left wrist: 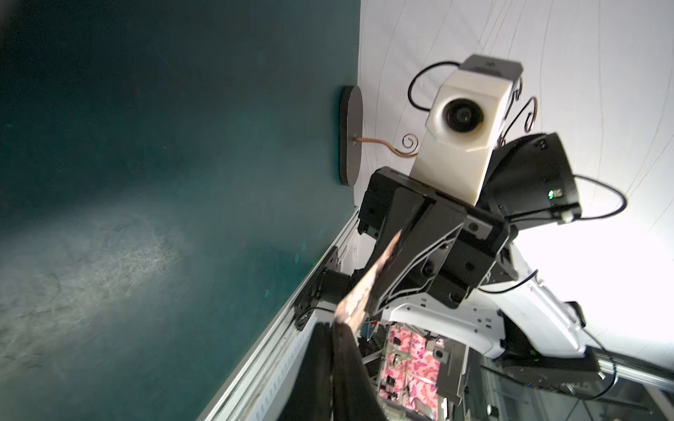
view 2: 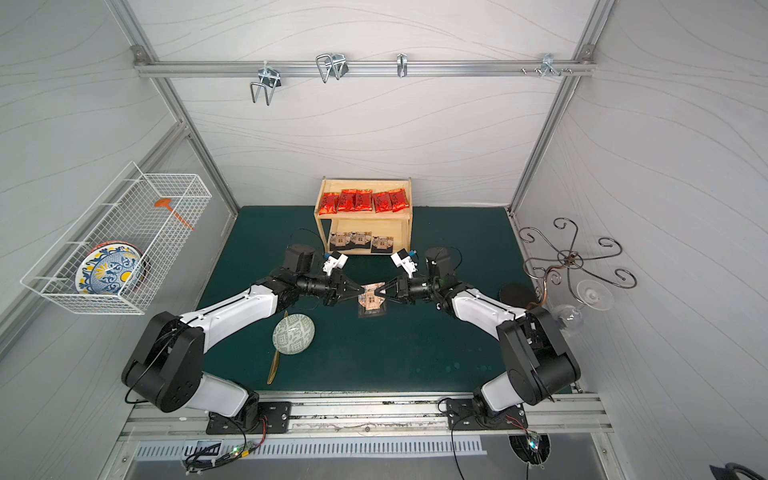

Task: Place the tea bags on the shelf by color
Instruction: Pick up the tea bag from the center of the board.

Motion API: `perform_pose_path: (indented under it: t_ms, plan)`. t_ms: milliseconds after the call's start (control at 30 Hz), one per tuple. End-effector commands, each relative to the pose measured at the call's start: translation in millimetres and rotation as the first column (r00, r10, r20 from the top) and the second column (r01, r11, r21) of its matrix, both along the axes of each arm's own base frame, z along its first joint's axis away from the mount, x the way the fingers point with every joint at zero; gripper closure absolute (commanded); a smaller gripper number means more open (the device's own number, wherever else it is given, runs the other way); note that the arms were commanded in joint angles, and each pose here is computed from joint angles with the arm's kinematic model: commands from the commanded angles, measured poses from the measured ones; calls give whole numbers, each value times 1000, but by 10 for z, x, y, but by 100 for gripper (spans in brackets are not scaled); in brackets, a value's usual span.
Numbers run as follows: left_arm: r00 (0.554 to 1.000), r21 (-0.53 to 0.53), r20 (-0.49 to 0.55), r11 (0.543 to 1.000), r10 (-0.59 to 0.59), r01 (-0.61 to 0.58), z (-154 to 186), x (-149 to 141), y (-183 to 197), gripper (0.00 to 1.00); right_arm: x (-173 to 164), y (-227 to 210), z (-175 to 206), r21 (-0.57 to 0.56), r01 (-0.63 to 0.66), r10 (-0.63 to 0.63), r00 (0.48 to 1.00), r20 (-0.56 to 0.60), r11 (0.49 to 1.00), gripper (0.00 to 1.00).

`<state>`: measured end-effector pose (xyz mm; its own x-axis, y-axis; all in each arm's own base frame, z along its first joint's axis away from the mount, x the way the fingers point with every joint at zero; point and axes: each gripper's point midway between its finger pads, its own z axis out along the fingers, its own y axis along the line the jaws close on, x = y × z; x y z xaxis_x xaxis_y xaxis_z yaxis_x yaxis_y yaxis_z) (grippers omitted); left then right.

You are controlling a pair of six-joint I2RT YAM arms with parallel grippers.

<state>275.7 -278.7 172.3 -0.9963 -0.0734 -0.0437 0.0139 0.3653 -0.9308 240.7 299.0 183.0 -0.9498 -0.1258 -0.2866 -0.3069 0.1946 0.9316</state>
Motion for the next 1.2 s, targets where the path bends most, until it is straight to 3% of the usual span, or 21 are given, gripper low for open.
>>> perform_pose_path:
  t_ms: [0, 67, 167, 333, 500, 600, 833, 1167]
  plan:
    - [998, -2, 55, 1000, -2, 2, 124, 25, 16, 100, 15, 18, 35, -1, -28, 29, 999, 21, 1000, 98]
    - [998, 4, 65, 1000, 1, -1, 148, 33, 29, 100, 55, -4, 43, -1, -21, 21, 1000, 23, 1000, 88]
    - [996, 16, 84, 1000, 8, -9, 213, 57, 62, 100, 160, -65, 46, -14, 26, -25, 999, 20, 1000, 57]
    - [990, -29, 106, 995, 96, -94, 415, 293, 88, 100, 433, -216, 145, -61, 279, -277, 960, 39, 958, 44]
    - [970, -169, 132, 969, 206, -183, 762, 660, 1, 100, 541, -346, 192, -39, 583, -583, 813, 8, 812, 33]
    - [960, -261, 153, 946, 236, -191, 966, 800, -51, 100, 581, -408, 280, -16, 650, -650, 758, -53, 760, 32]
    - [949, -360, 141, 908, 283, -217, 1081, 895, -60, 100, 542, -272, 580, 84, 619, -619, 785, -29, 781, 33]
    - [939, -361, 163, 904, 302, -228, 1103, 816, -1, 100, 601, -119, 791, 181, 593, -601, 799, -17, 784, 73]
